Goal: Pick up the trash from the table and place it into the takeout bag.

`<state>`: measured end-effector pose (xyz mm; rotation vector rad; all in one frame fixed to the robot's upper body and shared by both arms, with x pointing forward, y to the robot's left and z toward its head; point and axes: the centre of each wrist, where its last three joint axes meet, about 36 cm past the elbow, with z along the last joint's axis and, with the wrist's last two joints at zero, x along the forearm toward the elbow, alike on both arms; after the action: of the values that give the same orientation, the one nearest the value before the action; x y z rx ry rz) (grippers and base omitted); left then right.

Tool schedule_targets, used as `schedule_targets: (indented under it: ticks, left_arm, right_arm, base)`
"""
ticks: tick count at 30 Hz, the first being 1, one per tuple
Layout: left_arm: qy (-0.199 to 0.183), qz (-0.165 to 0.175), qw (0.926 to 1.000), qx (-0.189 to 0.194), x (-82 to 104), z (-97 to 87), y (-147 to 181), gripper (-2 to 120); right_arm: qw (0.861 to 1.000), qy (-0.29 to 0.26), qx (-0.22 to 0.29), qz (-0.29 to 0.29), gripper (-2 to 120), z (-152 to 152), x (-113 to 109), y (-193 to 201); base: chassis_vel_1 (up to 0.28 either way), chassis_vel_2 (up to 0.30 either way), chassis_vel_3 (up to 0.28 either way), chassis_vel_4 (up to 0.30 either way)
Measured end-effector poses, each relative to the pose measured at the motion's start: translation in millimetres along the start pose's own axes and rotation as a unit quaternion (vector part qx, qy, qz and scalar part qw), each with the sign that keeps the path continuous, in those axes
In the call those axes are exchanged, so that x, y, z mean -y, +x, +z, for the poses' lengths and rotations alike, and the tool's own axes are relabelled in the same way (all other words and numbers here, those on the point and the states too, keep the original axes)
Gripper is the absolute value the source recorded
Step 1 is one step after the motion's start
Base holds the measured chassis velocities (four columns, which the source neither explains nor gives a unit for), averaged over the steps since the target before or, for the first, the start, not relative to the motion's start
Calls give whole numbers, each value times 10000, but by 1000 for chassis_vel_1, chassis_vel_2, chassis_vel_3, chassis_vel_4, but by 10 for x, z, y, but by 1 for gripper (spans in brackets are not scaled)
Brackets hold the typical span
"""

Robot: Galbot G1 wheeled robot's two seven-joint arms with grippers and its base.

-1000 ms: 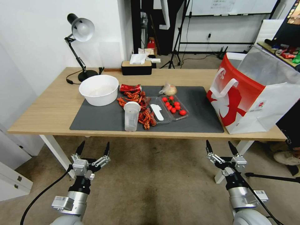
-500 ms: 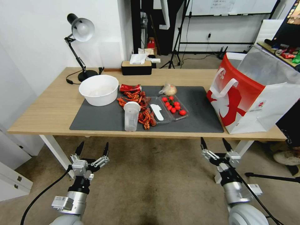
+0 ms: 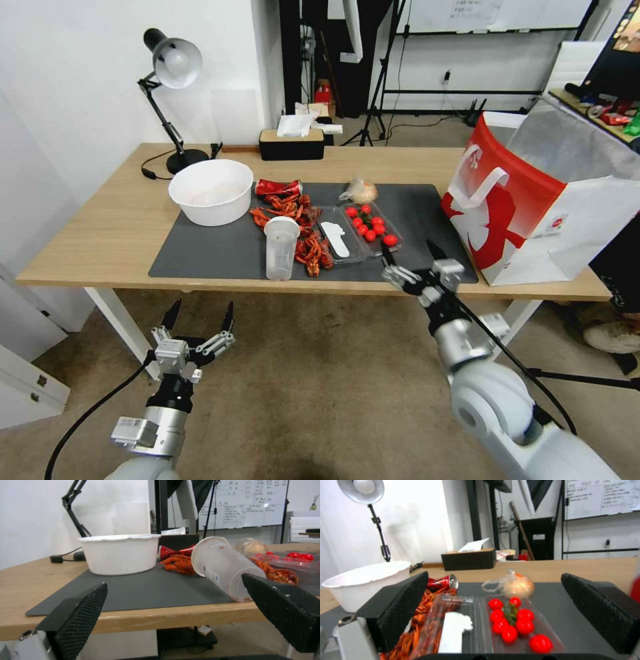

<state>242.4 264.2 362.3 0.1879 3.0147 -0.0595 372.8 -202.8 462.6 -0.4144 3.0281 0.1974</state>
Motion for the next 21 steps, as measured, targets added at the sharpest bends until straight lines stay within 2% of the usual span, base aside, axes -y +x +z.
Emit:
schedule_targets:
  ticks: [2,5,8,13,16,21]
  left_arm:
    - [-14,15,10000,1,-5,-18,-7,100]
    - [-11,10,10000,-5,-6,-21,-9,100]
    - [-11,-27,10000,-32,-17,-33,-43,100]
    - [-3,-47,10000,-51,-15,-25,-53,100]
    - [16,-108,9999,-61,-2,-16,-72,100]
    - [11,-126,9999,-85,-6,-17,-72,100]
  right_arm:
    - [9999,47,-123,-45,100,-95,-25,-311]
    - [9996,47,-267,-26,100,-121,-38,-410]
    - [9983,39,-568,79,100,-219,-160,-822]
    - [9973,86,-698,220,100,-307,-268,-1095]
    - [9940,207,-923,548,100,-452,-418,-1464]
    - [9902,246,-1126,794,100,-521,-483,-1729]
  base:
    - [0,0,0,0]
    - [0,0,0,0]
    - [0,0,0,0]
    - [0,0,0,0]
    - [0,0,0,0]
    - [0,0,0,0]
